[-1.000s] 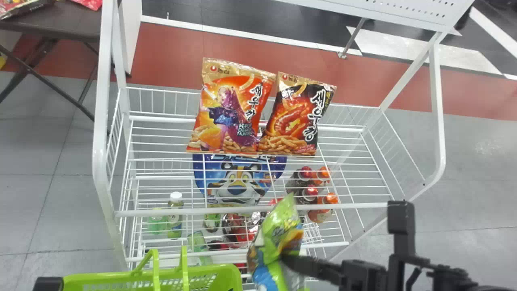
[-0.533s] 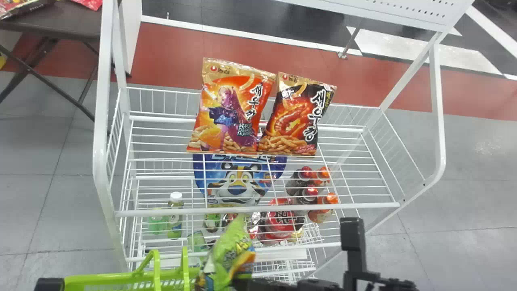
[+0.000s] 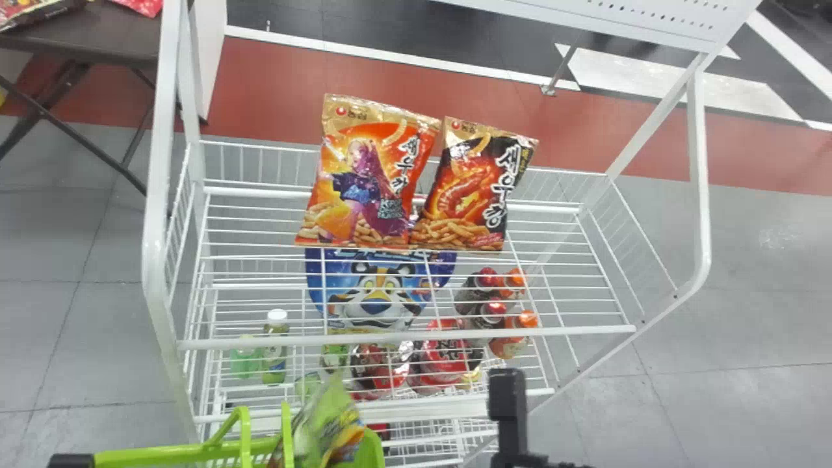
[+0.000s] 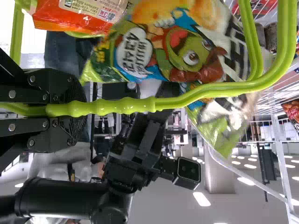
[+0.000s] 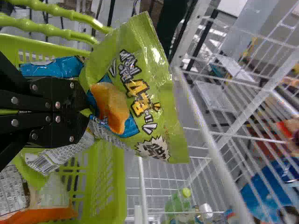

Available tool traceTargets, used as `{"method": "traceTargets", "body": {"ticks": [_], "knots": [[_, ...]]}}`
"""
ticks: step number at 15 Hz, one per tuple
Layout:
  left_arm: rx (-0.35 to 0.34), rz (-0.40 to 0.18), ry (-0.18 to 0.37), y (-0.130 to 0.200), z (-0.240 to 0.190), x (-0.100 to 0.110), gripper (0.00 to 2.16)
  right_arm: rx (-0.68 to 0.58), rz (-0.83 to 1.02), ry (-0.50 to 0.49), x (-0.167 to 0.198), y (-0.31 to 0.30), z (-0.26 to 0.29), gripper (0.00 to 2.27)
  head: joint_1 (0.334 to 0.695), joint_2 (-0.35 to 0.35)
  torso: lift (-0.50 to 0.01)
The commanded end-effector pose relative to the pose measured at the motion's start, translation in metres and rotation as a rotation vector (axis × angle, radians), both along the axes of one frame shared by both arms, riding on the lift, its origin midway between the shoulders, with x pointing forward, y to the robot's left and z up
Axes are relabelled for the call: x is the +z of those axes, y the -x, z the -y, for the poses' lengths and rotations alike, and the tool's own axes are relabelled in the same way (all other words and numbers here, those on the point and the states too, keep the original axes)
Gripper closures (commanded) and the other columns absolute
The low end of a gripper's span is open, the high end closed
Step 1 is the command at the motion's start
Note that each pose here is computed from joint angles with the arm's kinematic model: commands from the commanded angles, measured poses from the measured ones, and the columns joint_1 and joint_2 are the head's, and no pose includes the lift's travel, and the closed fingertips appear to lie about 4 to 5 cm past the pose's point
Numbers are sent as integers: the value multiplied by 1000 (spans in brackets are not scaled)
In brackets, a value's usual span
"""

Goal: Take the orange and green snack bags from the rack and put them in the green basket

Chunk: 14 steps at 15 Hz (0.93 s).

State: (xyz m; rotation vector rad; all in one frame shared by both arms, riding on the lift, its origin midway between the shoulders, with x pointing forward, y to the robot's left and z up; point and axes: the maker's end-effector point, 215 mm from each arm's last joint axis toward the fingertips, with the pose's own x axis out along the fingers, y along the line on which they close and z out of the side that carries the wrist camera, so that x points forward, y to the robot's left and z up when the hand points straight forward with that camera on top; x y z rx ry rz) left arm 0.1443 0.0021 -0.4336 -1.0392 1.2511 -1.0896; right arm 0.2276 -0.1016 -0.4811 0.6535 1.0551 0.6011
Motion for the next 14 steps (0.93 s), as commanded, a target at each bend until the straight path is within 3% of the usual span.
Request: {"method": "traceTargets", "body": {"ticks": [1, 7, 8, 9, 10, 11, 14], "knots": [[-4, -1, 2, 1, 1, 1, 2115, 41, -79, 55, -17, 23, 1, 2223, 695, -343, 0], [-4, -7, 7, 8, 2, 3, 2115, 159, -252, 239, -50, 71, 18, 2213, 695, -350, 0], [-4, -7, 7, 9, 2, 3, 2115, 153, -243, 260, -50, 65, 21, 1983, 695, -350, 0], [-3, -10, 7, 11, 1, 3, 2115, 149, -230, 275, -49, 59, 24, 1366, 695, -350, 0], [0, -13, 8, 12, 0, 3, 2115, 145, -217, 282, -47, 52, 25, 181, 695, -350, 0], [0, -13, 8, 12, 0, 3, 2115, 143, -208, 289, -44, 52, 27, -1, 695, -350, 0], [0, -13, 9, 13, 0, 4, 2115, 110, -171, 301, -29, 45, 41, 66, 695, -350, 0]]}}
